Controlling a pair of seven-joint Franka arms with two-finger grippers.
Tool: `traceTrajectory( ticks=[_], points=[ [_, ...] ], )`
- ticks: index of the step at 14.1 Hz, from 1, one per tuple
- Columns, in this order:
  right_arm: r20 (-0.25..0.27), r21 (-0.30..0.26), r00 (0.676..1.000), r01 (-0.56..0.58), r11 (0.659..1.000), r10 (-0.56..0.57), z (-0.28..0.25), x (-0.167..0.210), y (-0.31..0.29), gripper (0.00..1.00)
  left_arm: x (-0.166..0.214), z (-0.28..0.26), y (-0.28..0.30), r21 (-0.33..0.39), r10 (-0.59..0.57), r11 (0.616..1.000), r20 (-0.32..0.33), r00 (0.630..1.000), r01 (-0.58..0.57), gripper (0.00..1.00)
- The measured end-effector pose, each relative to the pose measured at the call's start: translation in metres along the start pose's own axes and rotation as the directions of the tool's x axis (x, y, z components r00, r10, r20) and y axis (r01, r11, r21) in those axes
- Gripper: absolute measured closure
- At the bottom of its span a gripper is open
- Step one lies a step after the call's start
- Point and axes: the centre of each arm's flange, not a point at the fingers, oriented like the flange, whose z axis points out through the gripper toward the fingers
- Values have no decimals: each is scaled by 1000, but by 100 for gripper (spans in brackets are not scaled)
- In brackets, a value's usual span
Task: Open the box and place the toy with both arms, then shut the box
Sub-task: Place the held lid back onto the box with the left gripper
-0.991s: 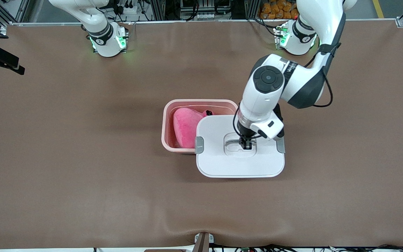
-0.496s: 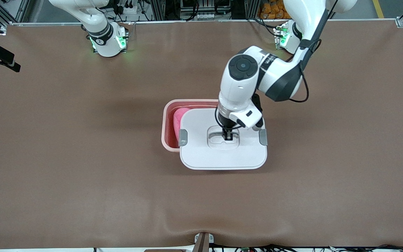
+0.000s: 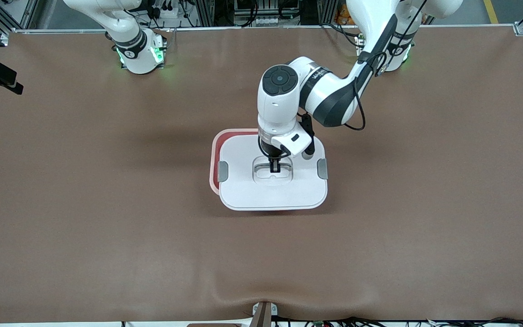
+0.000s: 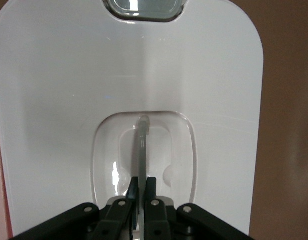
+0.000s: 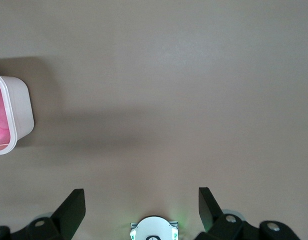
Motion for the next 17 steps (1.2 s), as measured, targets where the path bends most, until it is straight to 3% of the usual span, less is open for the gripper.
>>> traceTrajectory(
  ticks=[6,17],
  points=[
    [-29,3,1000,2,1000,-2,5,7,-1,0,-33,5,-34,-37,14,999,-33,999,-15,93],
    [-25,4,1000,3,1000,-3,15,12,-2,0,-36,-4,-49,-75,134,988,30,991,-131,93]
  ],
)
